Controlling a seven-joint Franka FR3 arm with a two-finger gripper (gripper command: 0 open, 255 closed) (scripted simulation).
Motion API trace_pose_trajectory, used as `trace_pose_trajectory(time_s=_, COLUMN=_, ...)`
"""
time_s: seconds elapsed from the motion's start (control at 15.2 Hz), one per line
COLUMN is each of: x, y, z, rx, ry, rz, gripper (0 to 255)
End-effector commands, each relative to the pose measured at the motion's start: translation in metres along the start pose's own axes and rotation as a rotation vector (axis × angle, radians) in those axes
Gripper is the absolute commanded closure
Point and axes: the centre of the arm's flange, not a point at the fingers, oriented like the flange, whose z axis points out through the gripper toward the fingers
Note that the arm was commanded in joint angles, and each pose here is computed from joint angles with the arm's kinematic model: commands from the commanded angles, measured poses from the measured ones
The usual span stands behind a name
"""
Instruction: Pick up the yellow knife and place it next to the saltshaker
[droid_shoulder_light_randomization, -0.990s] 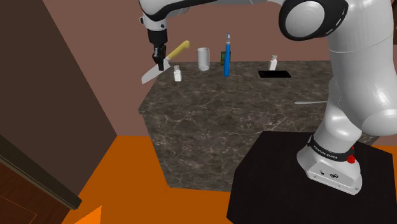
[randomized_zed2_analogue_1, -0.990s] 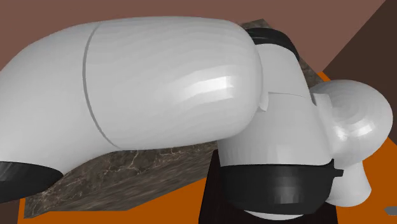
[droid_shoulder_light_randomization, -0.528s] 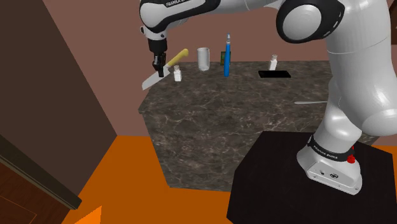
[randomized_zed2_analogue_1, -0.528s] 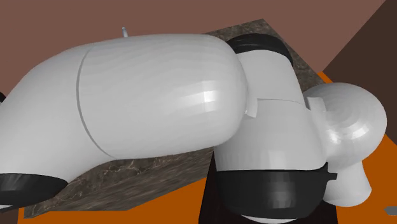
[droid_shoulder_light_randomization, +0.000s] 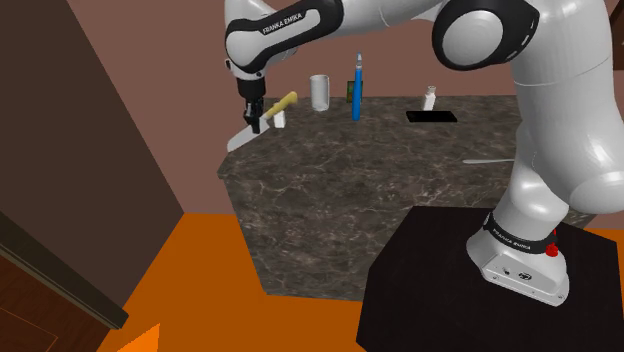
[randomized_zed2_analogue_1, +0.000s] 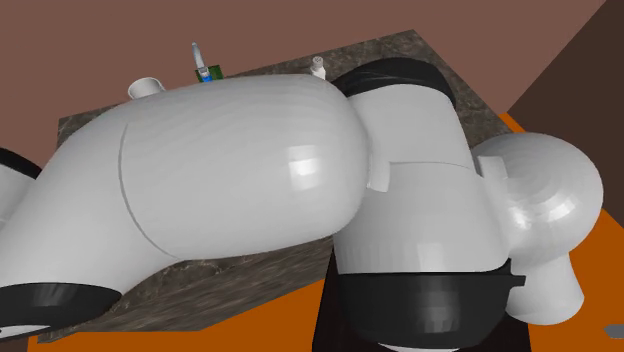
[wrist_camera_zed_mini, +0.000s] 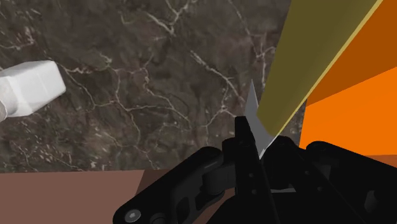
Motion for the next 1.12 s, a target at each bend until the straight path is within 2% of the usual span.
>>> trace_pose_trajectory(time_s=0.0, x=-0.001, y=-0.001, z=0.011, rx=0.0, ry=0.0, rz=0.0, gripper=255)
trace_pose_trajectory(time_s=0.79, x=-0.007, y=-0.003, z=0.074, rx=0.0, ry=0.0, rz=0.0, gripper=255)
trace_pose_trajectory(time_s=1.06, x=-0.007, y=-0.003, z=0.074, rx=0.0, ry=0.0, rz=0.0, gripper=255)
